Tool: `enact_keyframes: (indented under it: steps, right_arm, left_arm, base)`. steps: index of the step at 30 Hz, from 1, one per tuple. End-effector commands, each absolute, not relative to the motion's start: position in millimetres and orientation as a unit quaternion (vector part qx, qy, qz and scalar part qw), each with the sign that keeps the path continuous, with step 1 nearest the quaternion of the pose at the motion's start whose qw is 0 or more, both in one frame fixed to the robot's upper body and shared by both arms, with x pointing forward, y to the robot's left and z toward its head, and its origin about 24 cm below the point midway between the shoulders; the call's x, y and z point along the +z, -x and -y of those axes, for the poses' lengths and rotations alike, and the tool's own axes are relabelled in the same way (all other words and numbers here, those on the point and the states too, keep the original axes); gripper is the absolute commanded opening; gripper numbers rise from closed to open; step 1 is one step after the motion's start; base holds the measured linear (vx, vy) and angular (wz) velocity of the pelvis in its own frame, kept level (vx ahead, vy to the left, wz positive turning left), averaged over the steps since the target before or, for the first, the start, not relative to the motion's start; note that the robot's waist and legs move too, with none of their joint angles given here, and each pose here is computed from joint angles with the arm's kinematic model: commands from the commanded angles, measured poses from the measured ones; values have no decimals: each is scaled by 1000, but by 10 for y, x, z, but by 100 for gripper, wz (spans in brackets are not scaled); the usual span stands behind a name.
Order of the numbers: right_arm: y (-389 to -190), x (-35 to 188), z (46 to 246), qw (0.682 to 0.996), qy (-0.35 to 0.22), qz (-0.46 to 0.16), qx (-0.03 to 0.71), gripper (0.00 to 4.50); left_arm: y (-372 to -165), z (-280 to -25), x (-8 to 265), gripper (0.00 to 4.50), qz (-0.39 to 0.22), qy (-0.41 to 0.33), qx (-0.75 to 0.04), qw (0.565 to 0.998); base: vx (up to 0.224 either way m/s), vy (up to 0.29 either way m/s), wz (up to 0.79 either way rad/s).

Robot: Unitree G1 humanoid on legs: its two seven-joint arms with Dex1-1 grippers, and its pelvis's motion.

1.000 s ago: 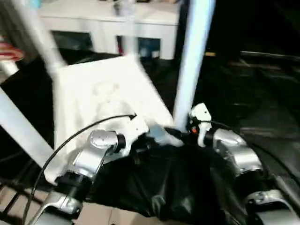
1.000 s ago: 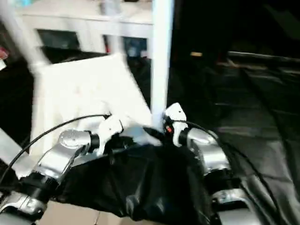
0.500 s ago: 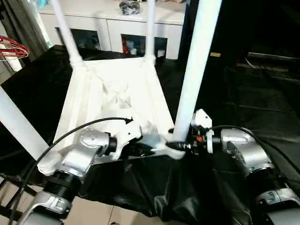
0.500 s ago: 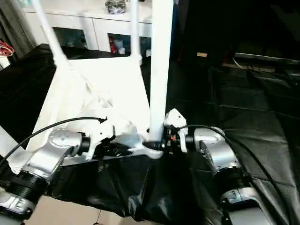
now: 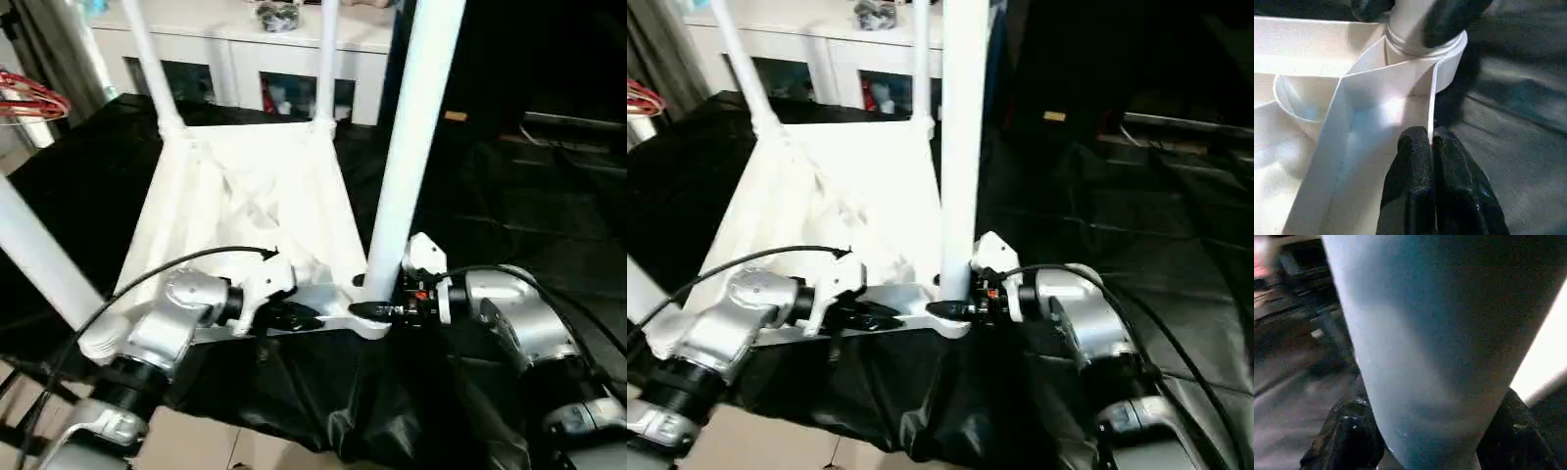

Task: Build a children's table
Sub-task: Rotate leg to tighten

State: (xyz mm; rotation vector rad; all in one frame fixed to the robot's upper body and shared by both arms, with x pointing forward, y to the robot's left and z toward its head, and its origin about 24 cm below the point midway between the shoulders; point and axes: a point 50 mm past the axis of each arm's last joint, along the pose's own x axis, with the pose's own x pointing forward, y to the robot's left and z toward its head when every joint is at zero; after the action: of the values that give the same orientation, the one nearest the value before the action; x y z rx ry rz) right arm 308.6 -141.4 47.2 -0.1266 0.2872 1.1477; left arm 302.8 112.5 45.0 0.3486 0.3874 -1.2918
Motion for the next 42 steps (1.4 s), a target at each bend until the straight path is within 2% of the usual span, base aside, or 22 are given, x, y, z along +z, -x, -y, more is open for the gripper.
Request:
enact_keyframes:
  steps: [1,3,4,7,8,11,14,15,18,22,23,25,29,32,38,39,42]
  right_arm:
    - [-3017,218,1146,834,21,-173,524,199]
    - [-3053,180,1105,855,15,-175,488,198]
    - [-3116,120,1024,887,4,-179,425,198]
    - [-3153,85,939,905,-4,-182,384,198]
    - [-3198,87,787,918,3,-179,355,198]
    - [-3223,144,641,918,20,-158,364,198]
    - [-3238,196,601,916,16,-141,375,198]
    - [-3241,235,599,910,-3,-134,392,251]
    - [-3240,245,613,907,-11,-134,400,274]
    - [-3196,271,869,883,15,-133,449,322]
    - [-3194,271,876,883,16,-133,450,322]
    - [-3166,287,1030,872,40,-133,469,341]
    - [-3141,350,1346,861,74,-130,487,341]
    - [-3114,449,1742,849,101,-143,499,341]
    - [-3089,510,2097,846,119,-177,488,341]
    - [-3074,541,2249,848,138,-187,476,341]
    - [-3040,578,2328,847,137,-191,478,341]
  left_arm:
    - [-3189,-936,661,0,-113,-152,-551,813]
    - [-3199,-893,653,0,-112,-151,-542,819]
    - [-3231,-807,643,0,-111,-149,-520,834]
    - [-3257,-734,638,0,-109,-147,-502,845]
    - [-3271,-637,628,0,-107,-153,-487,853]
    - [-3264,-552,620,0,-103,-156,-481,857]
    - [-3244,-519,613,0,-101,-156,-487,853]
    - [-3223,-515,609,0,-98,-158,-498,847]
    - [-3215,-527,610,0,-95,-160,-501,845]
    - [-3195,-622,589,0,-97,-169,-512,836]
    - [-3194,-624,588,0,-98,-170,-512,836]
    - [-3187,-654,579,0,-99,-171,-514,835]
    - [-3177,-698,569,0,-102,-173,-517,832]
    - [-3154,-732,558,0,-104,-173,-526,826]
    - [-3132,-758,542,0,-107,-176,-531,822]
    - [-3118,-768,532,0,-108,-177,-534,820]
    - [-3093,-768,528,0,-104,-176,-540,816]
  base:
    - [0,0,0]
    - [0,0,0]
    - [0,0,0]
    - [0,0,0]
    - [0,0,0]
    - [0,0,0]
    - [0,0,0]
    - [0,0,0]
    - [0,0,0]
    - [0,0,0]
    - [0,0,0]
    - [0,0,0]
    - [0,0,0]
    - [0,0,0]
    - [0,0,0]
    - [0,0,0]
    - [0,0,0]
